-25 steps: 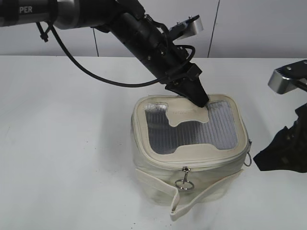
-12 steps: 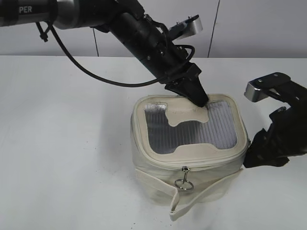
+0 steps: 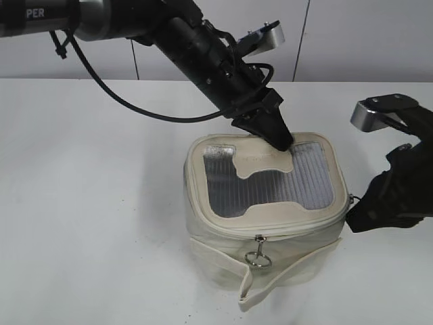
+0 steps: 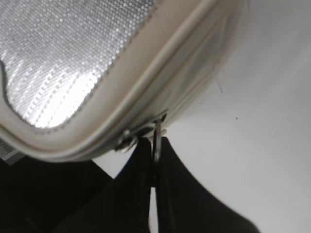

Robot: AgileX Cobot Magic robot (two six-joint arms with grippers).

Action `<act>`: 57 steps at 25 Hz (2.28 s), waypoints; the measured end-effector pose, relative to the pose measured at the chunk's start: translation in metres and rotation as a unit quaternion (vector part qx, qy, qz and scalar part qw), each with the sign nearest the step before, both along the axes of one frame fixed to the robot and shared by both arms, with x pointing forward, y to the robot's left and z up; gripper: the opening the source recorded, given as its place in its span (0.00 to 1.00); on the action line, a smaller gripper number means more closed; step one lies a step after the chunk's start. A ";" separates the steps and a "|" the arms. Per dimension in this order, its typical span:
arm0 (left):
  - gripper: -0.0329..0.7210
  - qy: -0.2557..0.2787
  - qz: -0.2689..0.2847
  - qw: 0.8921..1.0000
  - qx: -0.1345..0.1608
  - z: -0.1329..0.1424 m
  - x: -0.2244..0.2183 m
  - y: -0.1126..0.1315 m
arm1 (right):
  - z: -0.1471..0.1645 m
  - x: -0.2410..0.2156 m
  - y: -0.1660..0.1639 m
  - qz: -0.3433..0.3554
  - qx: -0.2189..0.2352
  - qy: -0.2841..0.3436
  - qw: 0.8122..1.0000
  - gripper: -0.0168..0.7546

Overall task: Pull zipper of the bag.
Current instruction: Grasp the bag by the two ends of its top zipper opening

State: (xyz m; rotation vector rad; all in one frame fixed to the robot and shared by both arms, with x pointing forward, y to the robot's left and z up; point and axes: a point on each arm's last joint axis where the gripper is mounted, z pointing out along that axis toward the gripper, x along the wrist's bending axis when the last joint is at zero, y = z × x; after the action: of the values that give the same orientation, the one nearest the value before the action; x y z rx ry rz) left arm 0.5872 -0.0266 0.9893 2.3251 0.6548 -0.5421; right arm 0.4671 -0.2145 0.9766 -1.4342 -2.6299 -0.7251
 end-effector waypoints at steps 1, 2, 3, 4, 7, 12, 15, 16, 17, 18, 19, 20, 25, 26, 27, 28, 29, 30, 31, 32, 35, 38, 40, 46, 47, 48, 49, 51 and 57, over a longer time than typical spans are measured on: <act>0.10 0.001 -0.001 1.000 0.000 0.000 0.000 0.000 | 0.004 -0.003 -0.001 -0.002 -0.001 0.004 1.000 0.03; 0.10 0.001 -0.001 1.000 0.000 0.000 0.000 0.000 | 0.007 -0.007 -0.002 0.000 -0.003 0.010 1.000 0.03; 0.10 0.001 0.000 1.000 0.000 0.000 0.000 0.000 | 0.010 -0.011 -0.003 0.001 -0.006 0.017 1.000 0.03; 0.10 0.000 0.000 1.000 0.000 0.000 0.000 0.000 | 0.013 -0.016 -0.003 0.003 -0.004 0.028 1.000 0.03; 0.10 0.000 0.001 1.000 -0.001 0.000 0.000 0.000 | 0.022 -0.026 -0.003 0.008 0.003 0.044 0.999 0.03; 0.10 0.001 0.001 1.000 -0.002 0.000 0.000 0.000 | 0.031 -0.033 -0.003 0.009 0.009 0.052 0.999 0.03; 0.10 0.001 0.001 1.000 -0.002 0.000 0.000 0.000 | 0.034 -0.038 0.001 0.022 0.010 0.055 0.998 0.03; 0.10 0.002 0.001 1.000 -0.002 0.000 0.000 0.000 | 0.035 -0.041 0.003 0.027 0.008 0.055 0.998 0.03; 0.10 0.003 0.001 1.000 -0.003 0.000 0.000 0.000 | 0.036 -0.043 0.007 0.034 0.005 0.055 0.998 0.03; 0.10 0.003 0.000 1.000 -0.003 0.000 0.000 0.000 | 0.036 -0.046 0.012 0.042 0.002 0.056 0.998 0.03; 0.10 0.004 0.000 1.000 -0.003 0.001 0.000 0.000 | 0.037 -0.049 0.016 0.049 0.001 0.058 0.997 0.03; 0.10 0.005 -0.001 1.000 -0.003 0.001 -0.001 0.000 | 0.037 -0.052 0.021 0.055 -0.001 0.059 0.997 0.03; 0.10 0.008 -0.004 1.000 -0.003 0.001 -0.002 -0.001 | 0.037 -0.063 0.051 0.097 0.009 0.033 0.995 0.03; 0.10 0.008 -0.004 1.000 -0.003 0.001 -0.002 -0.001 | 0.036 -0.065 0.057 0.103 0.014 0.027 0.994 0.03; 0.10 0.009 -0.005 1.000 -0.003 0.001 -0.002 -0.001 | 0.034 -0.065 0.063 0.104 0.021 0.026 0.994 0.03; 0.10 0.009 -0.005 1.000 -0.003 0.001 -0.002 -0.001 | 0.032 -0.066 0.069 0.108 0.025 0.027 0.994 0.03; 0.10 0.009 -0.005 1.000 -0.003 0.001 -0.002 -0.001 | 0.030 -0.066 0.074 0.111 0.028 0.027 0.993 0.03; 0.10 0.009 -0.005 1.000 -0.003 0.001 -0.002 -0.001 | 0.028 -0.065 0.079 0.113 0.028 0.028 0.993 0.03; 0.10 0.009 -0.005 1.000 -0.003 0.001 -0.002 -0.001 | 0.026 -0.065 0.084 0.117 0.030 0.029 0.992 0.03; 0.10 0.009 -0.005 1.000 -0.003 0.001 -0.002 -0.001 | 0.025 -0.064 0.088 0.119 0.032 0.029 0.992 0.03; 0.10 0.009 -0.005 1.000 -0.003 0.001 -0.002 -0.001 | 0.023 -0.061 0.093 0.118 0.034 0.032 0.992 0.03; 0.10 0.009 -0.005 1.000 -0.003 0.001 -0.002 -0.001 | 0.024 -0.061 0.093 0.115 0.037 0.031 0.992 0.03; 0.10 0.009 -0.005 1.000 -0.003 0.001 -0.002 -0.001 | 0.025 -0.060 0.094 0.115 0.045 0.028 0.992 0.03; 0.10 0.009 -0.005 1.000 -0.003 0.001 -0.002 -0.001 | 0.028 -0.059 0.097 0.121 0.056 0.020 0.991 0.03; 0.10 0.009 -0.005 1.000 -0.003 0.001 -0.002 -0.001 | 0.028 -0.059 0.097 0.121 0.056 0.020 0.991 0.03; 0.10 0.009 -0.005 1.000 -0.003 0.001 -0.002 -0.001 | 0.027 -0.059 0.097 0.121 0.056 0.020 0.991 0.03; 0.10 0.009 -0.005 1.000 -0.003 0.001 -0.002 -0.001 | 0.027 -0.059 0.096 0.117 0.054 0.022 0.991 0.03; 0.10 0.009 -0.005 1.000 -0.003 0.001 -0.002 -0.001 | 0.027 -0.060 0.095 0.106 0.045 0.029 0.993 0.06; 0.12 0.001 -0.004 1.000 -0.001 0.003 -0.002 0.000 | 0.028 -0.056 0.088 0.042 -0.004 0.046 0.998 0.51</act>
State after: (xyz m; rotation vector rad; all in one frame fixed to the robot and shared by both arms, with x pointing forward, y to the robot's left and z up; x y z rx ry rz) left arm 0.5855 -0.0266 0.9921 2.3257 0.6463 -0.5492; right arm 0.4109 -0.1267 1.0041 -1.3175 -2.6073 -0.6270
